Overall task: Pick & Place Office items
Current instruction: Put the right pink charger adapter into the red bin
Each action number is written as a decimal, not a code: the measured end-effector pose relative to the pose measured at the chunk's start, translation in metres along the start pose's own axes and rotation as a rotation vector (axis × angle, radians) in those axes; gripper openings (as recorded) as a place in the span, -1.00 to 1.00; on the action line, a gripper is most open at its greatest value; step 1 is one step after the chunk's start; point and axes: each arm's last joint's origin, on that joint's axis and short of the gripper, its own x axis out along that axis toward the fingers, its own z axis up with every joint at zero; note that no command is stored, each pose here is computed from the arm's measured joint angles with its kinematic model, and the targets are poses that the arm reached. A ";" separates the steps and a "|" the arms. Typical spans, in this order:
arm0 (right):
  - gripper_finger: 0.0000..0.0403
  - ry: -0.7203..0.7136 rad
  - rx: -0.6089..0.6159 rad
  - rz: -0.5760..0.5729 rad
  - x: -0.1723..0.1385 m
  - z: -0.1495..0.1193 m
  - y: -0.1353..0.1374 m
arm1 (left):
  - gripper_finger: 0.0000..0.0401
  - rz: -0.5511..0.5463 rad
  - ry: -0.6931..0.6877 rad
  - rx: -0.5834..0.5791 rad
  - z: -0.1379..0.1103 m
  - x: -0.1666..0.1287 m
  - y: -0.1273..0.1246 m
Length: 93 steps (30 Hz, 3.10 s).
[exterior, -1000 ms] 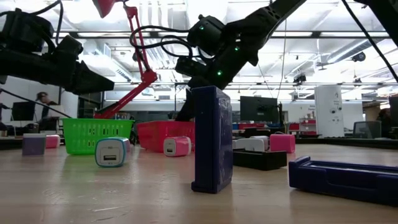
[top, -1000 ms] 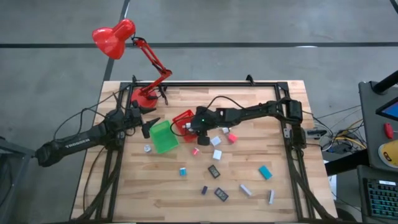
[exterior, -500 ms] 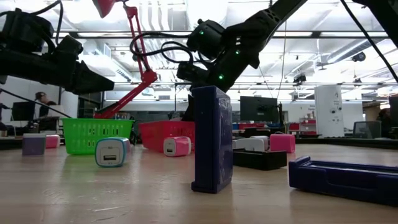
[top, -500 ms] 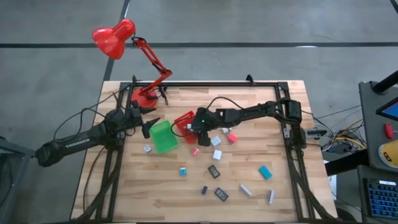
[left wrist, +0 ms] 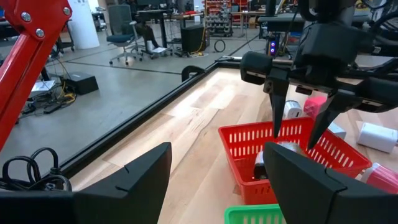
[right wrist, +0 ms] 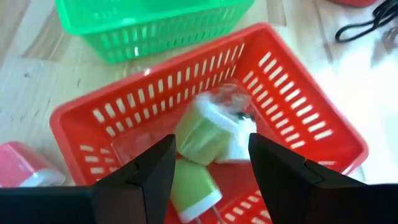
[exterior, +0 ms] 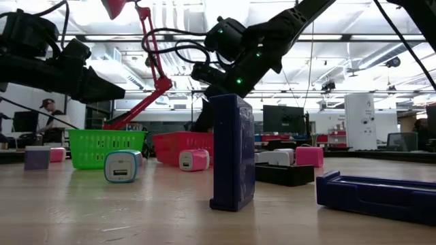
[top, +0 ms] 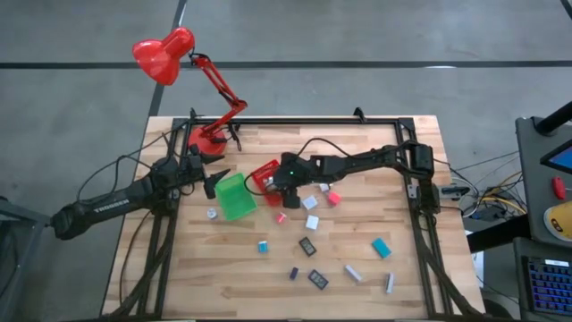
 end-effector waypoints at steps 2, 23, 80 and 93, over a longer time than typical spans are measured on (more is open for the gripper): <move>0.00 -0.010 -0.002 -0.002 -0.001 0.001 0.000 | 0.28 0.000 0.000 0.000 0.000 0.000 0.000; 0.00 -0.087 -0.003 -0.096 -0.032 0.017 0.013 | 0.28 0.000 0.000 0.000 0.000 0.000 0.000; 0.00 0.021 0.487 -0.322 -0.109 -0.170 0.100 | 0.28 -0.001 0.019 -0.001 -0.002 0.001 0.000; -0.25 0.021 0.475 -0.324 -0.105 -0.170 0.101 | 0.28 -0.001 0.019 -0.001 -0.002 0.001 0.000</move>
